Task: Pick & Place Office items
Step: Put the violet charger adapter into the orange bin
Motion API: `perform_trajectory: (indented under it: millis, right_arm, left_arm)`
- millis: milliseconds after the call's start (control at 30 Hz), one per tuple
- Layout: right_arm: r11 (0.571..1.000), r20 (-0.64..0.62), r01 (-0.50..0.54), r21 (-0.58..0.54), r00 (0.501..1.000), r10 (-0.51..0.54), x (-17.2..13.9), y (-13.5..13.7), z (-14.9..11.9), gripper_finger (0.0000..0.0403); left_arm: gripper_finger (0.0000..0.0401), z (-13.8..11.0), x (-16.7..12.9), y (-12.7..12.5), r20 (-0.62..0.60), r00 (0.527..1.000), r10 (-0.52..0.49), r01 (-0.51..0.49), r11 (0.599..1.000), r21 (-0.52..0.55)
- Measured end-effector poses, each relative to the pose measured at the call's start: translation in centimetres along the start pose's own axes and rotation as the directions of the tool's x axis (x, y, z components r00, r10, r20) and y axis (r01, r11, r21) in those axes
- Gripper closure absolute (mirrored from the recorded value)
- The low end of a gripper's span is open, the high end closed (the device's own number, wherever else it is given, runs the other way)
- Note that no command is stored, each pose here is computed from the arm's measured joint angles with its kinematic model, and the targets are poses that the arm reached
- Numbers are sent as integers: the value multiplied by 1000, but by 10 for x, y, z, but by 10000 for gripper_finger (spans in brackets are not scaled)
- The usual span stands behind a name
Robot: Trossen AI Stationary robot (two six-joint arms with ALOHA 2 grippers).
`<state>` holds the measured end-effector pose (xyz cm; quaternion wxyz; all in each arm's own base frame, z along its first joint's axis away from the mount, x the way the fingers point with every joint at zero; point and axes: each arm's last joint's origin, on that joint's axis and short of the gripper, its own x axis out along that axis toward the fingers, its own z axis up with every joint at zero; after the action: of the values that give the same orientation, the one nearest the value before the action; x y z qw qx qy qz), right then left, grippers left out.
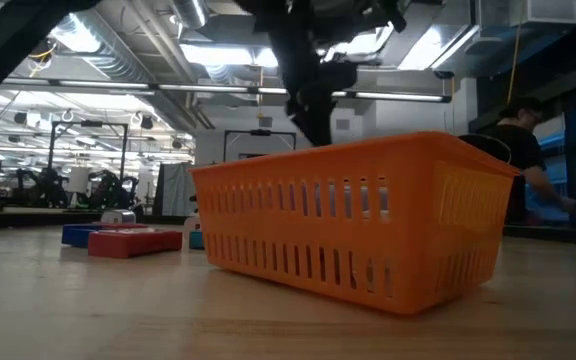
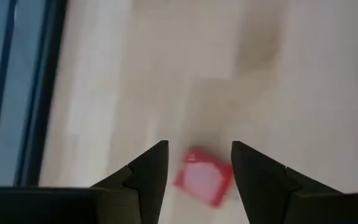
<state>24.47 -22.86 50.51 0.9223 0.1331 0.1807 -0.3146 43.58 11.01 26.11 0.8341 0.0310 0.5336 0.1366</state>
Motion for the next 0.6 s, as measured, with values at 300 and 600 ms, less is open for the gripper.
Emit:
perform_trajectory:
  millis: [300,600]
  right_arm:
    - [1000,0,-1,8,1000,1,0,0,0,192]
    - [1000,-2,-3,-29,1000,3,0,0,0,192]
  left_arm:
    - [189,-24,11,67,-107,992,-71,51,983,-176]
    - [181,-52,32,-10,-370,916,-154,241,949,202]
